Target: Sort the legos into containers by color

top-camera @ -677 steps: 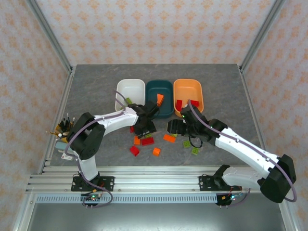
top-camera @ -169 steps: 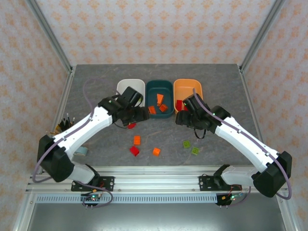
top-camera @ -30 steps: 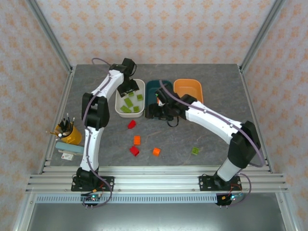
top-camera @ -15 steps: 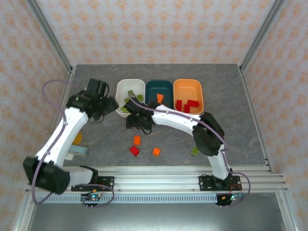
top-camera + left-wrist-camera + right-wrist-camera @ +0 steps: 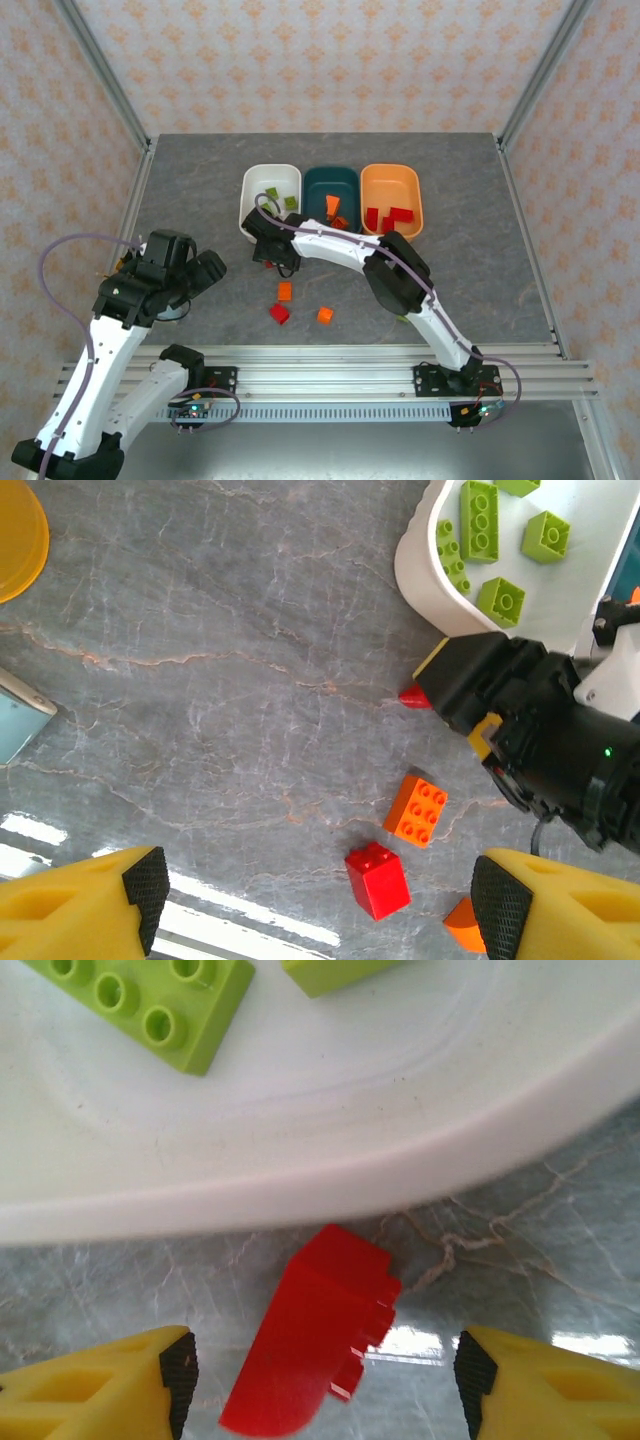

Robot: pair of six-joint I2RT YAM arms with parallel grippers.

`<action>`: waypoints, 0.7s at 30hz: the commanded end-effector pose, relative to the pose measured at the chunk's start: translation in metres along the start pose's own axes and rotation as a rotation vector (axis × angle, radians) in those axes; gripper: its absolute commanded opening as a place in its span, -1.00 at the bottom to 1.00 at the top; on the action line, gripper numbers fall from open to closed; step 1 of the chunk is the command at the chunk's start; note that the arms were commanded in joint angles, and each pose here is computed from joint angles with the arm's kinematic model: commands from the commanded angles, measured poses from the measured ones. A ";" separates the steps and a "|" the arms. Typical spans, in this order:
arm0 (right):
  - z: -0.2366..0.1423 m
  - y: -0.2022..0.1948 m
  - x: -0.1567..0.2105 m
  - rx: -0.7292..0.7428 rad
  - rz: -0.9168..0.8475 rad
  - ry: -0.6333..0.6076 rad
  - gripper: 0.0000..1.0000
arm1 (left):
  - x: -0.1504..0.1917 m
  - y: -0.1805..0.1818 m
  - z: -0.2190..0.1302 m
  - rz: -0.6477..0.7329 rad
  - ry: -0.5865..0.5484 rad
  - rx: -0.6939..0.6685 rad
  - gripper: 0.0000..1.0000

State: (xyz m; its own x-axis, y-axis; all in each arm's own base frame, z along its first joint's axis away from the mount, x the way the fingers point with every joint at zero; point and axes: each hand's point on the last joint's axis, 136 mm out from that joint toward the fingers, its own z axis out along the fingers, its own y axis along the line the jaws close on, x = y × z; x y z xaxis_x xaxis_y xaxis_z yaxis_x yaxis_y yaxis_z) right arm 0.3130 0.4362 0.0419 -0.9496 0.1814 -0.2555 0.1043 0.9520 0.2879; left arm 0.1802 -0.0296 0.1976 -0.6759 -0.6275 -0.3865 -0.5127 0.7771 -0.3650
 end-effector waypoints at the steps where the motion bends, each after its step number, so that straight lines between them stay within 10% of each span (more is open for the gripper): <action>1: 0.006 -0.008 -0.006 0.064 0.022 -0.046 0.33 | 0.007 0.009 -0.004 0.000 0.015 -0.021 0.64; 14: -0.001 -0.024 -0.004 0.098 -0.071 -0.053 -0.60 | 0.017 -0.020 0.004 0.050 0.087 0.121 0.58; 21: -0.081 -0.054 -0.011 0.063 -0.128 -0.133 -0.70 | 0.035 -0.067 0.007 0.088 0.185 0.331 0.55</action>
State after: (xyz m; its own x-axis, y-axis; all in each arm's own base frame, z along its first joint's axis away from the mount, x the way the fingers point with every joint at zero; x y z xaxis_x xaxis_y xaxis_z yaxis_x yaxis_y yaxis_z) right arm 0.2921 0.3824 0.0404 -0.9501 0.0936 -0.2976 0.0473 0.9862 0.1589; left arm 0.1829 -0.0751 0.1917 -0.7759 -0.5611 -0.2882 -0.3750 0.7777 -0.5045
